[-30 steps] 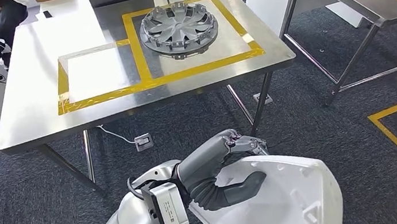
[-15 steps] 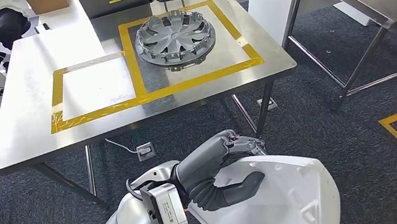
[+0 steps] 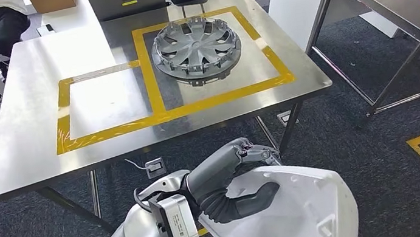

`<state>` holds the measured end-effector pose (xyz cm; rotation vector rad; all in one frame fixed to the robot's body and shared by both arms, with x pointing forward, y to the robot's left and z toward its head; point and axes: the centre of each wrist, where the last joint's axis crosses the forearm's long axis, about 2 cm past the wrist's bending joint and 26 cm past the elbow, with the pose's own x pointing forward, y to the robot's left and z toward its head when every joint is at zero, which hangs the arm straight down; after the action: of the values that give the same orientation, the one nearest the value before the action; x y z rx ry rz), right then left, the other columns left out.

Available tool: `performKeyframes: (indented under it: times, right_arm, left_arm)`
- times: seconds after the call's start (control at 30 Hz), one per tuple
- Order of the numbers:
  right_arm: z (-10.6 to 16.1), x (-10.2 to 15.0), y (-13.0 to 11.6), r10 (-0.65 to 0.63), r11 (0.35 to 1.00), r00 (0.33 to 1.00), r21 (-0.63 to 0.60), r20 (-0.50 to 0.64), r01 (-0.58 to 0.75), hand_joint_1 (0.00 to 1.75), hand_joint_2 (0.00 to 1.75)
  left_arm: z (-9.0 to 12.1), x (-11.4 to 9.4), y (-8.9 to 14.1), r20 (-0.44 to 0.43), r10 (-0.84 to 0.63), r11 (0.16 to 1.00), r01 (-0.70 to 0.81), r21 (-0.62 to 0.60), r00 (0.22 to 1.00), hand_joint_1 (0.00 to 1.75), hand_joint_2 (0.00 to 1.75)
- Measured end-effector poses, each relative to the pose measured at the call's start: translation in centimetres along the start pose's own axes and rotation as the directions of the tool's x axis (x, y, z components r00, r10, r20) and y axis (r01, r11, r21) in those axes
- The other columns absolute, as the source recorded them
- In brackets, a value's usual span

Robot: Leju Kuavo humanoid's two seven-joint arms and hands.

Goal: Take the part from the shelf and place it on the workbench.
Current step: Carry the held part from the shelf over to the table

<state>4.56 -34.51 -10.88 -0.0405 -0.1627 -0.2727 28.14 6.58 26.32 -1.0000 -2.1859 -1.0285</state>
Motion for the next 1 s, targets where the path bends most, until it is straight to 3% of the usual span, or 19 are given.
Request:
performKeyframes:
  times: [1.0]
  right_arm:
    - [-0.01, 0.13, 0.08, 0.070, 0.998, 0.998, 0.001, -0.012, -0.070, 0.00, 0.00]
  left_arm:
    - [0.42, 0.01, -0.06, -0.001, -0.006, 1.000, 0.006, 0.006, 1.000, 1.75, 1.75]
